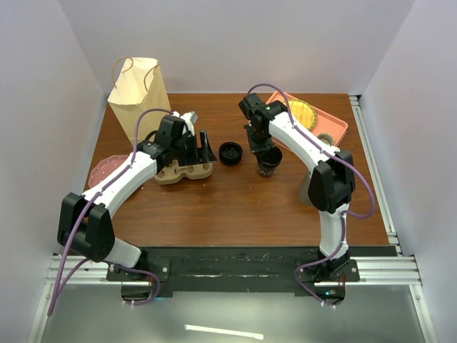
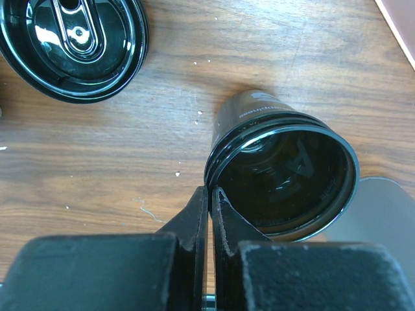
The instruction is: Pack the takeout coffee
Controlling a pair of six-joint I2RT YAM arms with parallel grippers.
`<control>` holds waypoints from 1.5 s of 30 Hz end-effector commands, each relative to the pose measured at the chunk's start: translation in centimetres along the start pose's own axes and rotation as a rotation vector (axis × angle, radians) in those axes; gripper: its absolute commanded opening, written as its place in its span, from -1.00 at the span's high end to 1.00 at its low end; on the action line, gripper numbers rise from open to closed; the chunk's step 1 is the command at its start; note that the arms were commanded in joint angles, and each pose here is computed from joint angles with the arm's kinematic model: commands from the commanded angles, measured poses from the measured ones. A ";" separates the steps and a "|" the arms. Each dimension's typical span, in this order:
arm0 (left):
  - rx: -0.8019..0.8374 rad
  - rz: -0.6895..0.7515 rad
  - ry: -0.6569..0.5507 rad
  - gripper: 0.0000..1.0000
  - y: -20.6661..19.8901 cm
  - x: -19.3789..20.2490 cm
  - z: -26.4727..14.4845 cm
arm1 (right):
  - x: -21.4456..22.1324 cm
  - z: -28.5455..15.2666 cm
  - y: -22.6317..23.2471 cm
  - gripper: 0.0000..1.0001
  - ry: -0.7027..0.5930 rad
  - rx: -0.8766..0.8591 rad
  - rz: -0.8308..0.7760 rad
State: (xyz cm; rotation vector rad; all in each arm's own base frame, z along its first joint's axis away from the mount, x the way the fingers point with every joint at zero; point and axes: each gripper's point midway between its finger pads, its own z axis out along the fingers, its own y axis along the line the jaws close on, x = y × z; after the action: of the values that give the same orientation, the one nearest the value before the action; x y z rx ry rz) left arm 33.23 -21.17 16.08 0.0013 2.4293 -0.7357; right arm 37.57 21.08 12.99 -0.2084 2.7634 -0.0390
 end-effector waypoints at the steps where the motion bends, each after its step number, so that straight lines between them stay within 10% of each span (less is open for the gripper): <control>1: 0.024 0.012 -0.036 -0.55 -0.7 -1.2 -0.1 | -1.6 -2.0 -0.1 1.00 -0.056 -0.001 0.005; 17: 0.031 0.015 -0.047 -0.55 -1.4 -1.9 -1.0 | -2.7 -6.1 -1.8 1.00 -0.089 0.057 0.017; 28: -0.025 0.026 -0.277 -0.54 -4.2 -8.6 -8.5 | -4.0 -13.1 0.0 1.00 -0.208 -0.073 0.018; 45: -0.421 -0.110 -0.554 -0.57 1.6 -10.0 -19.6 | 8.6 -9.8 12.5 1.00 -0.122 -0.185 -0.198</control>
State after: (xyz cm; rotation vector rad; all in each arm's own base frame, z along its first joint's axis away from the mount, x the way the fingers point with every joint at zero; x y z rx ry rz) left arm 31.92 -10.92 31.77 -0.3279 2.0894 -0.2962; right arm 25.17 30.15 19.65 -0.5585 2.6430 0.1164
